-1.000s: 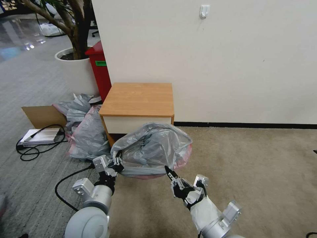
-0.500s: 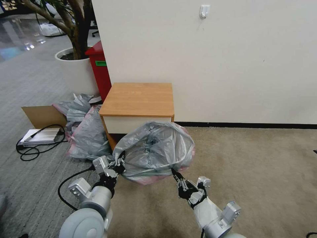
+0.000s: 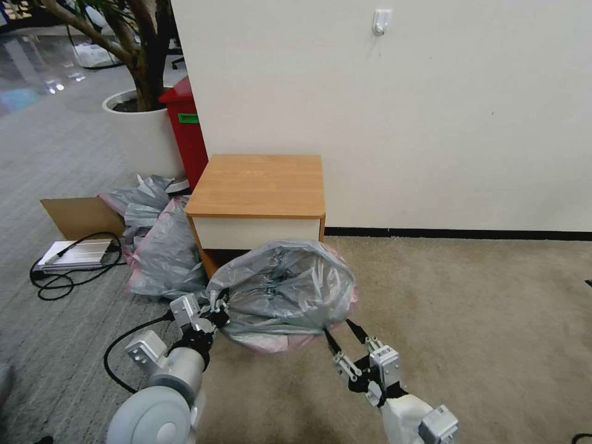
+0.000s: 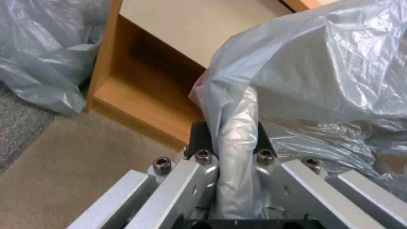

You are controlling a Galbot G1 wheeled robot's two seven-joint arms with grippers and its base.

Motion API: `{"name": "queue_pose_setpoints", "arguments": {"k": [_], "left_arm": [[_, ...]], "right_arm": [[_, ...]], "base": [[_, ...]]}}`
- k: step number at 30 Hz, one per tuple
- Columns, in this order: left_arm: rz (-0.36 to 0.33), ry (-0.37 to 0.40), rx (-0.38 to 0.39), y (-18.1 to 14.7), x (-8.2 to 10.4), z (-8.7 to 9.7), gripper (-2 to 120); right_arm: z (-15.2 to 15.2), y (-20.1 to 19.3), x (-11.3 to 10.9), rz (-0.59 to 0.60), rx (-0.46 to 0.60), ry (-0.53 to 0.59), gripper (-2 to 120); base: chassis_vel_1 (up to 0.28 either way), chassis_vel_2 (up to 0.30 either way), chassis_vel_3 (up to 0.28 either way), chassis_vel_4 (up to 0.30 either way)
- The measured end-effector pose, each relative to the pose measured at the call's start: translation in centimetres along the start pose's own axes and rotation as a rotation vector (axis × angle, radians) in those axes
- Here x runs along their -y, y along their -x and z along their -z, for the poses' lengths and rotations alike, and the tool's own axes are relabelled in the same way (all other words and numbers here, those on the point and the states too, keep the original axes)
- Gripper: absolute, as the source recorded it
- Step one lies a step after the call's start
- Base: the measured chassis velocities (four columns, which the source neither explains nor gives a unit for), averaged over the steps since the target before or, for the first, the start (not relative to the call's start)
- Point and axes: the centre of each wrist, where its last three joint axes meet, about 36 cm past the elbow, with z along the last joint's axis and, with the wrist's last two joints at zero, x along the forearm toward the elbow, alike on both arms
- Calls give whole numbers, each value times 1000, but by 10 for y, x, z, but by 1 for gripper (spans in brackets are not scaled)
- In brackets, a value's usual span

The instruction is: Pick up the garbage bag from the table and place it over the trash can.

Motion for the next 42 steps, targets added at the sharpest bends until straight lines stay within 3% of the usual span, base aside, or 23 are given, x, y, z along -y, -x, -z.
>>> {"name": "queue_pose_setpoints", "arguments": {"k": [3,5,6,8,12,13,15,17,21,33,38,42], "left_arm": [[5,10,-6,2,-3,0,3],[5,10,-6,2,-3,0,3],[6,20,-13,3,-5,-1,3],[5,23,-15,4,-6,-1,3],[-28,25,-22,5,-6,-1,3],[-28,25,-22,5,-6,-1,3],[-50,24,-25,4,-6,-1,3],[-75,26,-29,3,-6,-2,3],[-90,29,-29,3,-7,-1,3],[-104,7,-11,-2,-4,4,3],[-102,3,-14,-3,-4,2,3],[-101,0,-16,-4,-4,1,3]], "right_arm": [[10,-4,14,28,62,-33,80],[10,-4,14,28,62,-33,80],[22,-1,26,13,134,-8,92],[27,1,30,2,167,25,95],[30,18,49,-56,241,250,100],[30,18,49,-56,241,250,100],[27,25,55,-49,248,376,100],[26,36,61,-40,249,587,100],[19,46,65,-30,242,740,100],[-21,62,75,49,279,805,99],[-21,65,69,54,297,825,88],[-23,67,67,51,303,833,69]], "base": [[0,0,0,0],[0,0,0,0],[0,0,0,0],[0,0,0,0],[0,0,0,0],[0,0,0,0],[0,0,0,0],[0,0,0,0],[0,0,0,0],[0,0,0,0],[0,0,0,0],[0,0,0,0]]}}
